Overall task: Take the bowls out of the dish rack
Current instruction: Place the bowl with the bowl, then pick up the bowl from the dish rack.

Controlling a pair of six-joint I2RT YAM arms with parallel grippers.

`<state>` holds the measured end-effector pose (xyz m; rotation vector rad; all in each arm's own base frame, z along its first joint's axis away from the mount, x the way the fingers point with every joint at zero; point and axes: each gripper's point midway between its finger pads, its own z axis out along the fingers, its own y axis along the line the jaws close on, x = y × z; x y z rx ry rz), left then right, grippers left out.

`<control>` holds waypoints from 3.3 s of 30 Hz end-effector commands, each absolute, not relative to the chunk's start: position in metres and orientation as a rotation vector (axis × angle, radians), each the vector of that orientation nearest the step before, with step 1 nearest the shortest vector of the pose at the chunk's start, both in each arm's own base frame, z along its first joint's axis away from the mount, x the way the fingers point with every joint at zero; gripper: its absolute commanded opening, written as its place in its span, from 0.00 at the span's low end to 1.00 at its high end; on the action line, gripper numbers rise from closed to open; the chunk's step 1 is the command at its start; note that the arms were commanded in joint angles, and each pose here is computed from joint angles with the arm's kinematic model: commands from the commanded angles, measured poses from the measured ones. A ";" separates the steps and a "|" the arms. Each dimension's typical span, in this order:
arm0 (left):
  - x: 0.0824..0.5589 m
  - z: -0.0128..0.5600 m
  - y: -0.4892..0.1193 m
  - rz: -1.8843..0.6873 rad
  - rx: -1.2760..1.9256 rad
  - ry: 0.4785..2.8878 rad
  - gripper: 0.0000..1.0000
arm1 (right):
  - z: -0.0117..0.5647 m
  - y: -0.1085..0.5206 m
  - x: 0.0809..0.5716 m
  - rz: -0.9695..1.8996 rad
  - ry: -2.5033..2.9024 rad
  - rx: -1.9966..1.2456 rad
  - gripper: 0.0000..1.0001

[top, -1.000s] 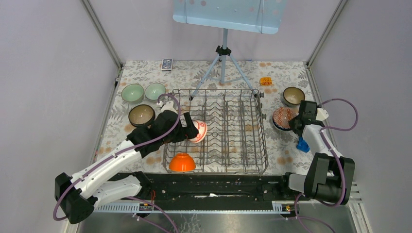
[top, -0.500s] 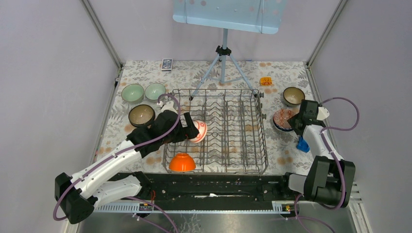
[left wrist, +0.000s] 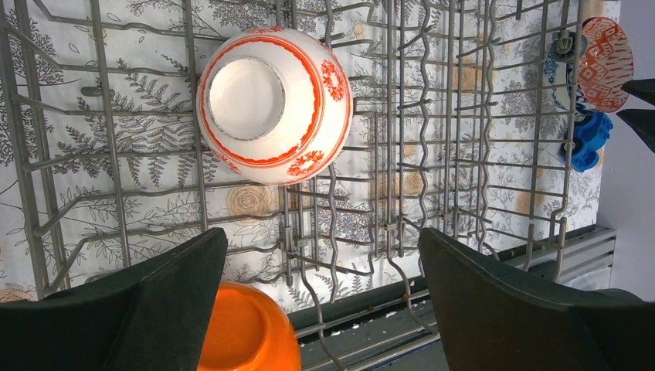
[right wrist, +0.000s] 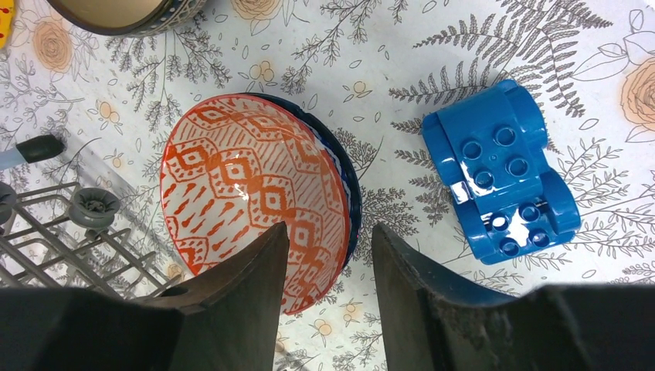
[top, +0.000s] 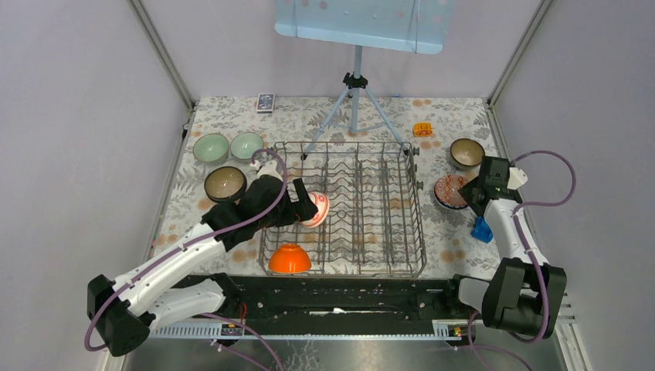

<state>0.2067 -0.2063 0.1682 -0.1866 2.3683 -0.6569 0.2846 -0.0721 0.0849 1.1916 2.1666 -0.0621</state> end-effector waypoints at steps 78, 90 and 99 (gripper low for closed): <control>0.221 0.207 -0.170 -0.471 -0.052 2.190 0.99 | 0.297 0.179 0.273 0.765 1.967 0.017 0.59; 0.209 0.186 -0.159 -0.406 0.008 2.262 0.98 | 0.199 0.284 0.235 1.258 2.104 0.039 0.81; 0.252 0.168 -0.167 -0.411 -0.181 2.264 0.86 | 0.165 0.325 0.251 1.229 2.183 0.123 0.82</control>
